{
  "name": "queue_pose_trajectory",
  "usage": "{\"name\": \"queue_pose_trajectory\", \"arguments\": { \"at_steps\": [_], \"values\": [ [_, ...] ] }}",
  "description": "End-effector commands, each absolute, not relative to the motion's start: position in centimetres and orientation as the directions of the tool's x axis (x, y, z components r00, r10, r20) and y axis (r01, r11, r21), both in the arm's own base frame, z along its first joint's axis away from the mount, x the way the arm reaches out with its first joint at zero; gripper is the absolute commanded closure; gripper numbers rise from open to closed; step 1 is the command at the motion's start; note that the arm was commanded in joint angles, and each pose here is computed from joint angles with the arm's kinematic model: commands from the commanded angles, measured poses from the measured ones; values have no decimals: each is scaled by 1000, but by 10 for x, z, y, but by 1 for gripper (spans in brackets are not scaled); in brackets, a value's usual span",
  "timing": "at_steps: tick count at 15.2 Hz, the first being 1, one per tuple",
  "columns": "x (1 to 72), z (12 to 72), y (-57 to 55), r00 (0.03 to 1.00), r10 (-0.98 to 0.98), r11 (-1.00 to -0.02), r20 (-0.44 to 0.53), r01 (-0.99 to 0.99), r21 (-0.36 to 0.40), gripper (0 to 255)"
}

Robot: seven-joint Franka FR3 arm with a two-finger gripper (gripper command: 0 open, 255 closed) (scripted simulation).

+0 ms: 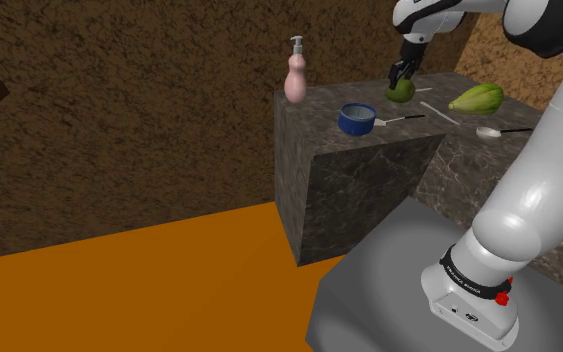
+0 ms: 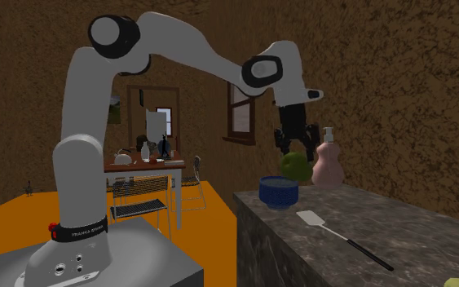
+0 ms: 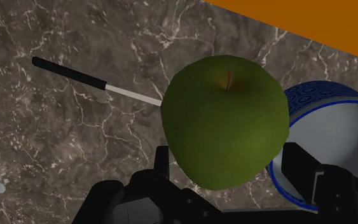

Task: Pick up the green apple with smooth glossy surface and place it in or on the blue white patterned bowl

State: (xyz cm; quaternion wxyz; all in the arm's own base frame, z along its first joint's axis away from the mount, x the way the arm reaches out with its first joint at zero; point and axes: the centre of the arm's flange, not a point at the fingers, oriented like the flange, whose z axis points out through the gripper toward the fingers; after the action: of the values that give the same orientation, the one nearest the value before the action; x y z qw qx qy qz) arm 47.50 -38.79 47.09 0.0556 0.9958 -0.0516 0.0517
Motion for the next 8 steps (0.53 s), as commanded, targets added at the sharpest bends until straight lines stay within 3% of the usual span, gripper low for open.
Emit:
{"name": "queue_pose_trajectory", "arguments": {
  "at_steps": [1, 8],
  "values": [
    [475, 482, -388, 989, -97, -988, 108, -109, 105, 255],
    [475, 516, -388, 989, -97, -988, 108, -109, 105, 255]
  ]
}}
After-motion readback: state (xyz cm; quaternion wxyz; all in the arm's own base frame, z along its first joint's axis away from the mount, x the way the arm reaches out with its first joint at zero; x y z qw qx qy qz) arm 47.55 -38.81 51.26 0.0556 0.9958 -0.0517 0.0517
